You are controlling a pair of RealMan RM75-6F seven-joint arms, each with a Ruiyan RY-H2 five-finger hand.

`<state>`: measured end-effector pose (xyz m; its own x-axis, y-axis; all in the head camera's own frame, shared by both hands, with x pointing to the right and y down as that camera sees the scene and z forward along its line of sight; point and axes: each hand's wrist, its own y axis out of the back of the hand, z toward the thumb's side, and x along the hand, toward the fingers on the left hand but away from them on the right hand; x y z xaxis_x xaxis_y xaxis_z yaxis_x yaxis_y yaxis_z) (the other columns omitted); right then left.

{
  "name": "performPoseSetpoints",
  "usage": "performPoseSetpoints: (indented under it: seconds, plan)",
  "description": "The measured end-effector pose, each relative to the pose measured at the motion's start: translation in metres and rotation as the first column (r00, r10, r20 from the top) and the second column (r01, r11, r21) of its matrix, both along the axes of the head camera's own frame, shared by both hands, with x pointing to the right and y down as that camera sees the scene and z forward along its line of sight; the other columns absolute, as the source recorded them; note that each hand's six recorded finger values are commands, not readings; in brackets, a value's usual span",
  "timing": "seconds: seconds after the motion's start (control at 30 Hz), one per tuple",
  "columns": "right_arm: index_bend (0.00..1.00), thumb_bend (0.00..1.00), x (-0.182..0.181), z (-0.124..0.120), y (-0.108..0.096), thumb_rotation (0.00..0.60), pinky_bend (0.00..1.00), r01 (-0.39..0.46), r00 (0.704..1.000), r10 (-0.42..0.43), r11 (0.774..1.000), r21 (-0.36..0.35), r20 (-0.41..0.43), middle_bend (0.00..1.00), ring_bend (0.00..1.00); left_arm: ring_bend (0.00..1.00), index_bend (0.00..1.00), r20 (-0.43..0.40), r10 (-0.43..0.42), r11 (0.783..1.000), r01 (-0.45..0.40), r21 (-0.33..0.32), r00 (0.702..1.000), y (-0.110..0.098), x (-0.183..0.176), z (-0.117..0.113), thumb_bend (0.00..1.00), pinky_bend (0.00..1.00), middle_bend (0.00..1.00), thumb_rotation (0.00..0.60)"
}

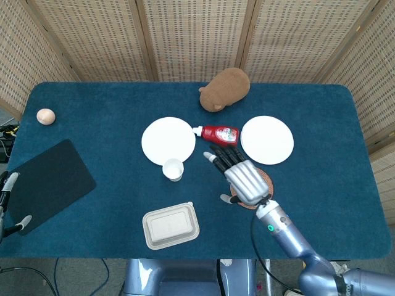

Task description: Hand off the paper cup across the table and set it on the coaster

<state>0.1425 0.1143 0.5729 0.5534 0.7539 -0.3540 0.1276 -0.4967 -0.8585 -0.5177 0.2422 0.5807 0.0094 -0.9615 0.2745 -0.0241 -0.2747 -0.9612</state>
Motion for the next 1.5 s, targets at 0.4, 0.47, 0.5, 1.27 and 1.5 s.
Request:
performPoseSetpoints:
  seconds: [0.4,0.47,0.5,1.27,1.5]
  plan:
    - [0.00,0.02,-0.118,0.034,-0.016,0.600,0.00,0.105,0.994,-0.105,0.991,-0.087,0.008,0.00,0.00,0.00,0.00,-0.036,-0.040,0.999,0.039,-0.007,0.999,-0.002,-0.013,0.002,0.07,0.00,0.00,0.600]
    - [0.00,0.02,-0.128,0.039,-0.018,0.600,0.00,0.112,0.994,-0.112,0.989,-0.096,0.003,0.00,0.00,0.00,0.00,-0.037,-0.044,0.999,0.043,-0.013,0.998,-0.002,-0.015,0.003,0.07,0.00,0.00,0.600]
    - [0.00,0.02,-0.133,0.043,-0.018,0.600,0.00,0.113,0.994,-0.114,0.988,-0.103,-0.001,0.00,0.00,0.00,0.00,-0.040,-0.046,0.999,0.046,-0.015,0.998,-0.002,-0.016,0.004,0.07,0.00,0.00,0.600]
    - [0.12,0.02,-0.139,0.124,-0.029,0.600,0.00,0.061,0.987,-0.092,0.972,-0.227,-0.129,0.00,0.00,0.00,0.00,-0.053,-0.065,0.996,0.061,-0.062,0.997,-0.006,-0.023,0.017,0.07,0.00,0.00,0.600]
    - [0.12,0.02,-0.131,0.129,-0.037,0.600,0.00,0.047,0.987,-0.081,0.973,-0.225,-0.142,0.00,0.00,0.00,0.00,-0.052,-0.059,0.996,0.056,-0.064,0.997,-0.006,-0.021,0.017,0.07,0.00,0.00,0.600]
